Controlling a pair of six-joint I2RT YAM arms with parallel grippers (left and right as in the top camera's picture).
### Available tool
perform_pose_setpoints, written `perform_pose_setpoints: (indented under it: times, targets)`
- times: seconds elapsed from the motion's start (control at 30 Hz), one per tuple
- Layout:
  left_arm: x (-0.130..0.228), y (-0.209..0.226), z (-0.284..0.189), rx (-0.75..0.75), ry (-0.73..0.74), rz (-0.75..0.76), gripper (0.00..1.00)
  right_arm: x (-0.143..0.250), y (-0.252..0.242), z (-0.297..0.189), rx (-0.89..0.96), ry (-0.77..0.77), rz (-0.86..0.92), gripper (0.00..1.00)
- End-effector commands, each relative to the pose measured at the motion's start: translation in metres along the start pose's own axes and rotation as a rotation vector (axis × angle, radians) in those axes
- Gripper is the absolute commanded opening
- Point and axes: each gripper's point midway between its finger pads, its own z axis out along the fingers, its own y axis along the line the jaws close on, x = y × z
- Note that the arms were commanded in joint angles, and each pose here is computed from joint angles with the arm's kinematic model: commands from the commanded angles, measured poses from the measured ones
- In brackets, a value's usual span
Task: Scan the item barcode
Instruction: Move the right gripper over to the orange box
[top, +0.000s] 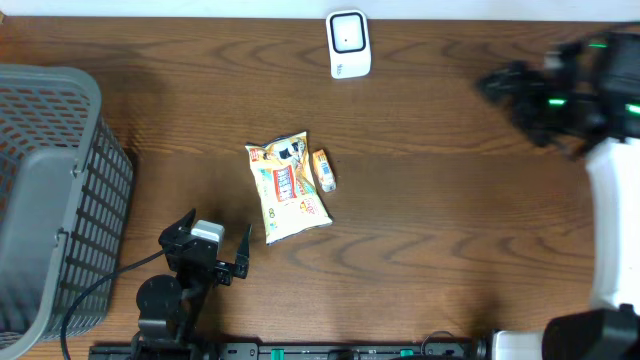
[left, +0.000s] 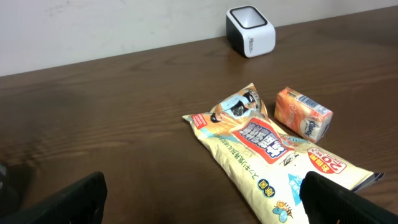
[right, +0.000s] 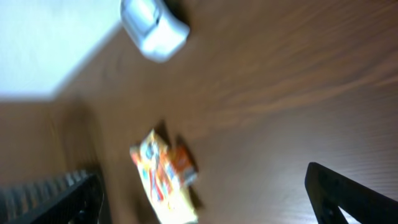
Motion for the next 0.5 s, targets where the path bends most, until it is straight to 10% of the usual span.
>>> perform_pose_setpoints:
  times: [0.0,0.23,0.33,0.47]
  targets:
    - [0.012,-0.004,0.002,0.019,0.033,-0.008,0.98,0.039,0.022,0.047,0.077,0.110,-0.130,0.99]
    - [0.012,-0.004,0.002,0.019,0.033,-0.008,0.98,0.127,0.053,0.149,0.122,0.336,-0.324,0.99]
    - [0.012,-0.004,0.002,0.019,0.033,-0.008,0.98,0.165,0.059,0.190,0.114,0.421,-0.367,0.77]
    - [0.012,-0.004,0.002,0.019,0.033,-0.008,0.98,0.213,0.081,0.225,-0.013,0.551,-0.322,0.72]
